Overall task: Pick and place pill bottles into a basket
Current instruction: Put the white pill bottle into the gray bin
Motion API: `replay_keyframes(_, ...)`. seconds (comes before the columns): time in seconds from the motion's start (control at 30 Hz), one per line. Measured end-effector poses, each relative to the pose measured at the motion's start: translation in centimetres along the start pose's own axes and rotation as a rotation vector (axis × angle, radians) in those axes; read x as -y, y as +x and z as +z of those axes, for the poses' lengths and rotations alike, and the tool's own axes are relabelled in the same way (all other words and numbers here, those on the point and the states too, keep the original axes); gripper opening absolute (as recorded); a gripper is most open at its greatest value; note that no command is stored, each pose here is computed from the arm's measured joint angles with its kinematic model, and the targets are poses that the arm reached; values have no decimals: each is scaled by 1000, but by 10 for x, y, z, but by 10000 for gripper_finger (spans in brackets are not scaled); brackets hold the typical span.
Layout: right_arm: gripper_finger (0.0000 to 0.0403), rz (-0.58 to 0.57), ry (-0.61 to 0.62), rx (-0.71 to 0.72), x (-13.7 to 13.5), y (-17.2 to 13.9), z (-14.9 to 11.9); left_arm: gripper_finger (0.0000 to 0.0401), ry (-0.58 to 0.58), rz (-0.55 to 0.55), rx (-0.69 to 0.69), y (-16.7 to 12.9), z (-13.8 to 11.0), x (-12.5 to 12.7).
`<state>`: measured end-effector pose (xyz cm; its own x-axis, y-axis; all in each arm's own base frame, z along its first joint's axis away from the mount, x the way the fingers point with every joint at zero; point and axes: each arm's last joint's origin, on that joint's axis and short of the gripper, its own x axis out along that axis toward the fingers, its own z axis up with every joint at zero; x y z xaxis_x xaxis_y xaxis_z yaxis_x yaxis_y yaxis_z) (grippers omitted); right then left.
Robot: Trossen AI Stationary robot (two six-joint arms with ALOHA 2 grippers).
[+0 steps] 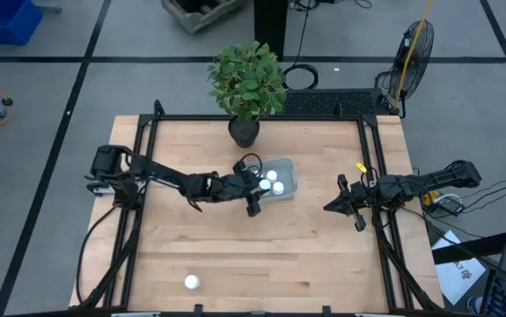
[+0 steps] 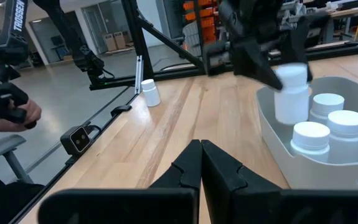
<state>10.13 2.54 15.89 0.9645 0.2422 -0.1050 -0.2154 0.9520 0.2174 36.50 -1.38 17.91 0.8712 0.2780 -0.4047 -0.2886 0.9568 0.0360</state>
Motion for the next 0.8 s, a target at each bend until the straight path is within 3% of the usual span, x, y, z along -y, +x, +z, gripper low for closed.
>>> replay_keyframes(0.2, 0, -9, 0, -11, 0, 1, -1, 163, 12, 7, -38, 8, -13, 2)
replay_keyframes(0.4, 0, -12, 0, -20, 1, 1, -2, 191, -4, 21, -69, 19, -27, 0)
replay_keyframes(0.67, 0, -36, -1, -24, 1, 2, -2, 163, -22, 19, -66, 28, -35, 2)
replay_keyframes(0.8, 0, -36, -1, -23, 1, 2, -2, 197, -20, 15, -81, 29, -39, 2)
